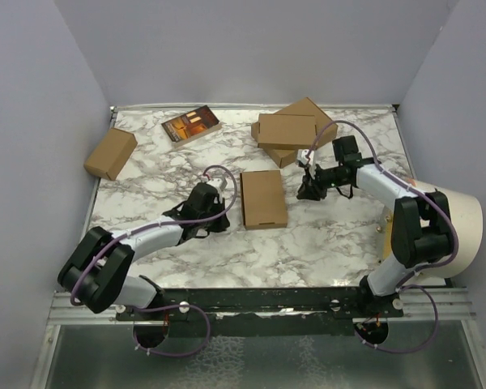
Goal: Fold the paper box
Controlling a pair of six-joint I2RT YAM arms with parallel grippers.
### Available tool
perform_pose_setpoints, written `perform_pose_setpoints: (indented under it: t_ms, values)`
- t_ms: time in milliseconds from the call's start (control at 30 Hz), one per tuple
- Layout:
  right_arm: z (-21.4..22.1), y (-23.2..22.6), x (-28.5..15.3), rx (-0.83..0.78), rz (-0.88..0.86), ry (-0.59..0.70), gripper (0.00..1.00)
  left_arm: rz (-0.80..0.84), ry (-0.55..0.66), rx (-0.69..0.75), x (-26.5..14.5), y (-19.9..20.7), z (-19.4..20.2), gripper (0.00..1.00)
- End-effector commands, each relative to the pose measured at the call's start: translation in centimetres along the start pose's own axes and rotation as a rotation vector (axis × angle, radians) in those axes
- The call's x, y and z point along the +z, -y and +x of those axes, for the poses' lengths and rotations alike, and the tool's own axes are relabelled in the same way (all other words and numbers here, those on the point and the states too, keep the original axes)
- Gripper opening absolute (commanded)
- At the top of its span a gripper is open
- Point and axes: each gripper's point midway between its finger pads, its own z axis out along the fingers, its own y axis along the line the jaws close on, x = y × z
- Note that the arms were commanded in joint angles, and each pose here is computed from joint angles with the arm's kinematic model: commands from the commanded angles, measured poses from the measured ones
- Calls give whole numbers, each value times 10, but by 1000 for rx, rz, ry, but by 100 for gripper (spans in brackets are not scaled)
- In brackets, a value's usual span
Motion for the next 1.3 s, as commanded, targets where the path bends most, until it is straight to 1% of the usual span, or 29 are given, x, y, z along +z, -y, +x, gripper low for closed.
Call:
perform_pose_setpoints:
  t_ms: [0, 33, 67, 167, 333, 433, 600, 700, 1033, 1133, 1267]
  values:
    - [26, -31, 1, -379, -155, -38, 7, 66, -44, 170, 2, 8, -1, 0]
    - [32, -35, 6, -396, -180, -60, 2, 79, -50, 191, 4, 9, -1, 0]
    - [37, -36, 12, -397, -195, -88, 1, 85, -53, 210, 5, 10, -2, 0]
    - [47, -38, 27, -404, -223, -151, 1, 121, -78, 253, 11, 15, 0, 0]
    - [54, -49, 42, -411, -255, -189, 1, 209, -101, 274, 18, 28, 7, 0]
    - [52, -56, 50, -414, -274, -192, 1, 283, -100, 287, 24, 43, 8, 0]
    - [40, -83, 70, -430, -340, -182, 1, 389, -103, 307, 35, 80, 5, 0]
    - [38, -86, 74, -415, -341, -179, 1, 426, -92, 293, 37, 96, 1, 0]
    - [33, -77, 74, -428, -288, -179, 1, 445, -142, 332, 38, 114, 5, 0]
    - [37, -71, 67, -438, -268, -199, 2, 363, -139, 330, 38, 100, 4, 0]
    - [36, -55, 43, -427, -223, -167, 3, 261, -116, 306, 27, 75, 1, 9]
